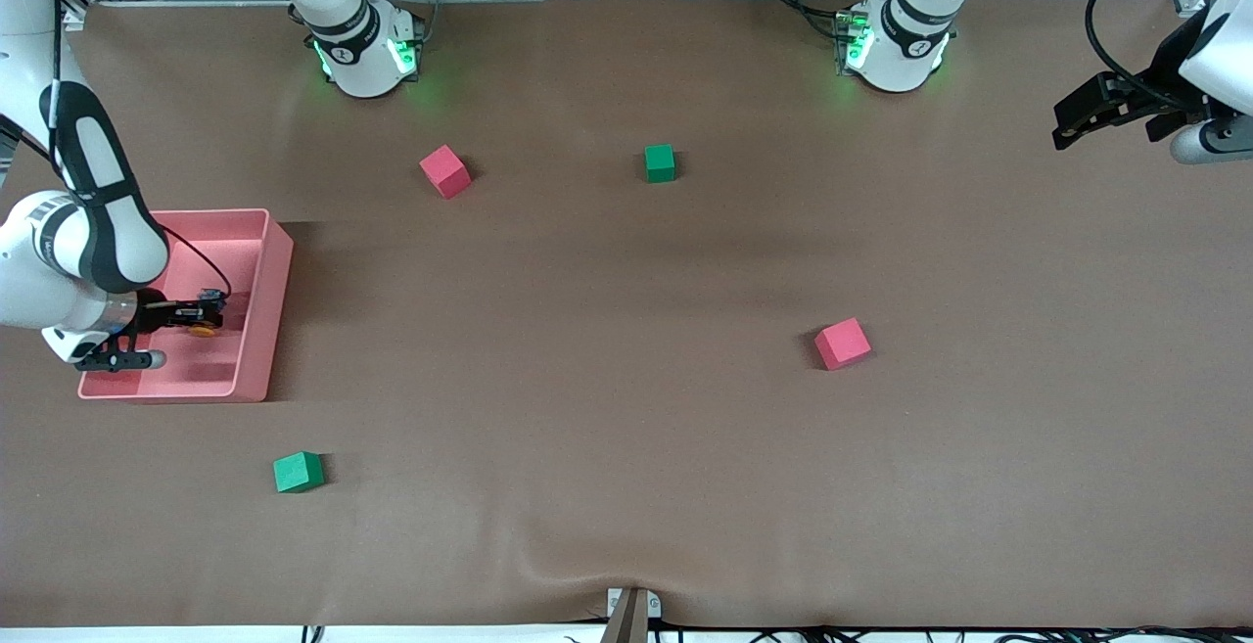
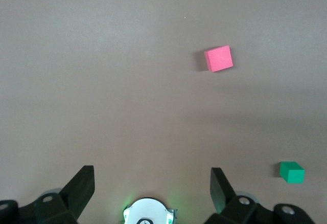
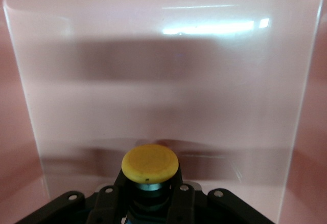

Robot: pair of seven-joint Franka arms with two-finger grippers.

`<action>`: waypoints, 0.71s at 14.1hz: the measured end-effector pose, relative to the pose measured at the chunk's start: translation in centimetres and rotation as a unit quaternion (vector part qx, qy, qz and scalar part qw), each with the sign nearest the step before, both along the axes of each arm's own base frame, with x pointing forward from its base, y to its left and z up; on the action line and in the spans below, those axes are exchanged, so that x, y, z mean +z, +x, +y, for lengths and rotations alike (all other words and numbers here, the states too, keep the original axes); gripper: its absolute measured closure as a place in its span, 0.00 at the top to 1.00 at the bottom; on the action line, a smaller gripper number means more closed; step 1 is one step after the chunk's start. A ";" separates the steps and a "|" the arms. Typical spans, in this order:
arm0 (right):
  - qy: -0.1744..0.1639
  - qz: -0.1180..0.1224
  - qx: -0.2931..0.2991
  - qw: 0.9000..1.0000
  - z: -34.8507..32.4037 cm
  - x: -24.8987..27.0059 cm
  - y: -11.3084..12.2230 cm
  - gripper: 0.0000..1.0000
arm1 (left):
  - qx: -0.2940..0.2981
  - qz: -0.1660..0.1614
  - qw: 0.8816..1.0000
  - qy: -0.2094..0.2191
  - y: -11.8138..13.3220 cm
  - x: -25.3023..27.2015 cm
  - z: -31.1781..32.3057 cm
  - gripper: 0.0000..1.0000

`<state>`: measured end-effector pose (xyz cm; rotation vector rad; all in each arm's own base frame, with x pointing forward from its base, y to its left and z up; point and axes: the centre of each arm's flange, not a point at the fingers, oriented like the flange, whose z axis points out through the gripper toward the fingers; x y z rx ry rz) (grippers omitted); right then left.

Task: Place and upright button with both arms
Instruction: 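Grasp the yellow-capped button in the tray with the right gripper, then carry the button to mid-table with the right gripper while the left gripper approaches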

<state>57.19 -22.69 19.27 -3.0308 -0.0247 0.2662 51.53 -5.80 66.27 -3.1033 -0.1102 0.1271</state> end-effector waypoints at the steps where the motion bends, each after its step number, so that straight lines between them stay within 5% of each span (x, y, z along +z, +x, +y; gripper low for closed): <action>1: 0.002 0.004 0.001 1.000 -0.1 0.5 0.3 0.33 | 0.000 0.000 1.000 0.000 0.0 0.0 0.0 1.00; 10: 0.010 0.047 0.016 0.999 5.8 17.0 8.0 0.33 | 0.000 0.000 1.000 0.000 0.0 0.0 0.0 1.00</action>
